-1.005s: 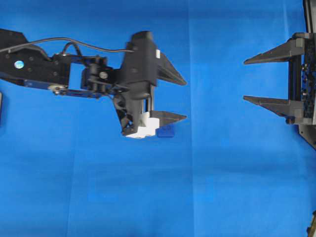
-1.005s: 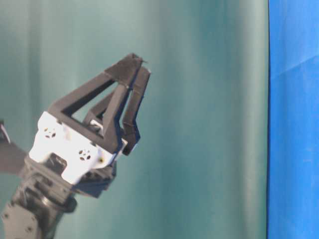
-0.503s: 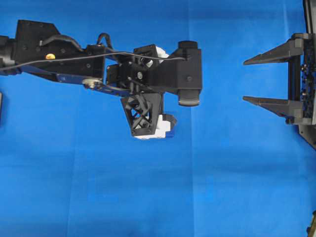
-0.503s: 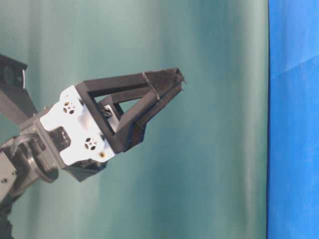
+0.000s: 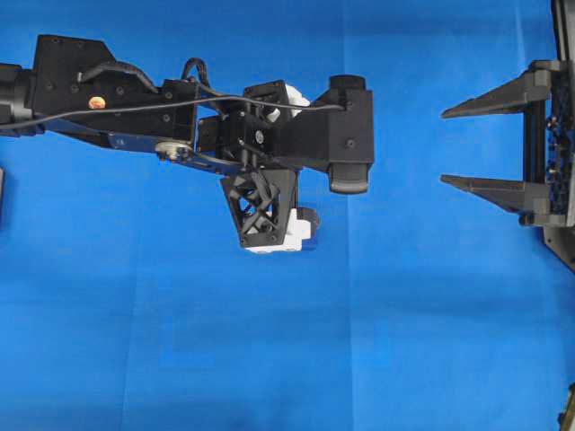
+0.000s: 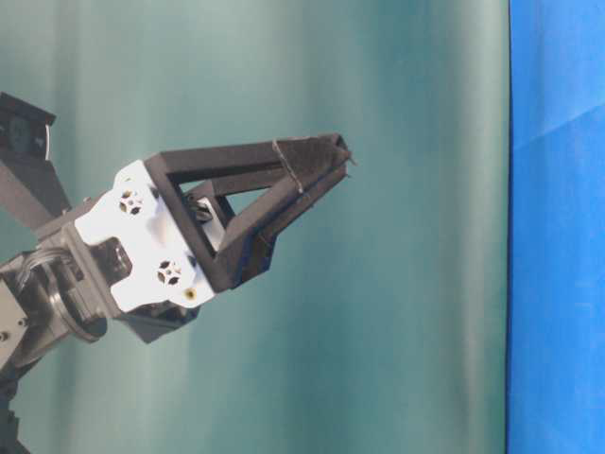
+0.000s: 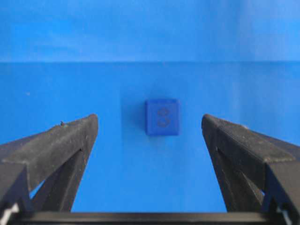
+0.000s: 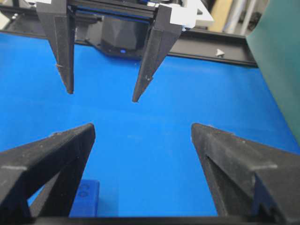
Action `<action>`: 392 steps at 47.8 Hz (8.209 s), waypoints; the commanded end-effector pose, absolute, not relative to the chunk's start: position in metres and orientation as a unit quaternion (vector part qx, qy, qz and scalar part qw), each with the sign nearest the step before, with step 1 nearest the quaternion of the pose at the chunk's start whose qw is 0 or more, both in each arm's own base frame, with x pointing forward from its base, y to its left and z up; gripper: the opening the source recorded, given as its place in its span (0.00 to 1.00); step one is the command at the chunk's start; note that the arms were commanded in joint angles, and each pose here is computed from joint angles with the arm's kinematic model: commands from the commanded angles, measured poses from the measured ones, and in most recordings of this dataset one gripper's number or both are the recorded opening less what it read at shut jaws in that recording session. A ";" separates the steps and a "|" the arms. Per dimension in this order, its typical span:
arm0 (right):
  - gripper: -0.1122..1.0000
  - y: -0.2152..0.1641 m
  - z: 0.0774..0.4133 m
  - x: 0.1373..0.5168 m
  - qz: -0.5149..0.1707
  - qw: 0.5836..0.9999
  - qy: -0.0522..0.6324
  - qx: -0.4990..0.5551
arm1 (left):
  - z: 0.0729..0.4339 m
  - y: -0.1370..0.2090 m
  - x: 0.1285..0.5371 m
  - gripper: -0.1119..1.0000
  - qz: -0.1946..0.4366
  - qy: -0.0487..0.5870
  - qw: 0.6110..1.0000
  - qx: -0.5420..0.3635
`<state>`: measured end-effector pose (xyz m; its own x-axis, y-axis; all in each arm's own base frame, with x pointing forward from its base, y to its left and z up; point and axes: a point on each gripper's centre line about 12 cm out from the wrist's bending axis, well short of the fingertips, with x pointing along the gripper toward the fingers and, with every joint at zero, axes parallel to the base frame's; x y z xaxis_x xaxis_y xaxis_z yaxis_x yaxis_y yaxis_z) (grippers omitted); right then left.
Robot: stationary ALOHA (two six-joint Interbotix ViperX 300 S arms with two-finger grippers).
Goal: Handover the blue block to the right arm after grasping it with the left arm, then place it in the designated position.
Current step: 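Lower the open left gripper around the blue cube, then close the left gripper on the blue cube, then lift the cube and raise it toward the center with the left gripper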
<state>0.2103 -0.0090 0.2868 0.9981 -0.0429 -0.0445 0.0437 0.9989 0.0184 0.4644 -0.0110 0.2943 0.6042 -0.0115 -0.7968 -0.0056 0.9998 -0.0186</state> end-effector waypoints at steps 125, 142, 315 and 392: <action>0.98 -0.010 0.282 0.223 -0.023 0.999 0.043 0.012 | 0.177 -0.034 0.482 0.94 -0.002 0.456 0.889 -0.037; 0.98 -0.010 0.279 0.224 -0.023 0.999 0.047 0.013 | 0.141 -0.034 0.486 0.94 -0.001 0.475 0.879 -0.035; 0.98 -0.010 0.283 0.227 -0.023 0.999 0.044 0.012 | 0.336 -0.017 0.449 0.52 0.011 0.436 0.900 -0.023; 0.98 -0.010 0.288 0.229 -0.023 0.999 0.043 0.013 | 0.331 -0.012 0.421 0.52 0.007 0.339 0.940 -0.027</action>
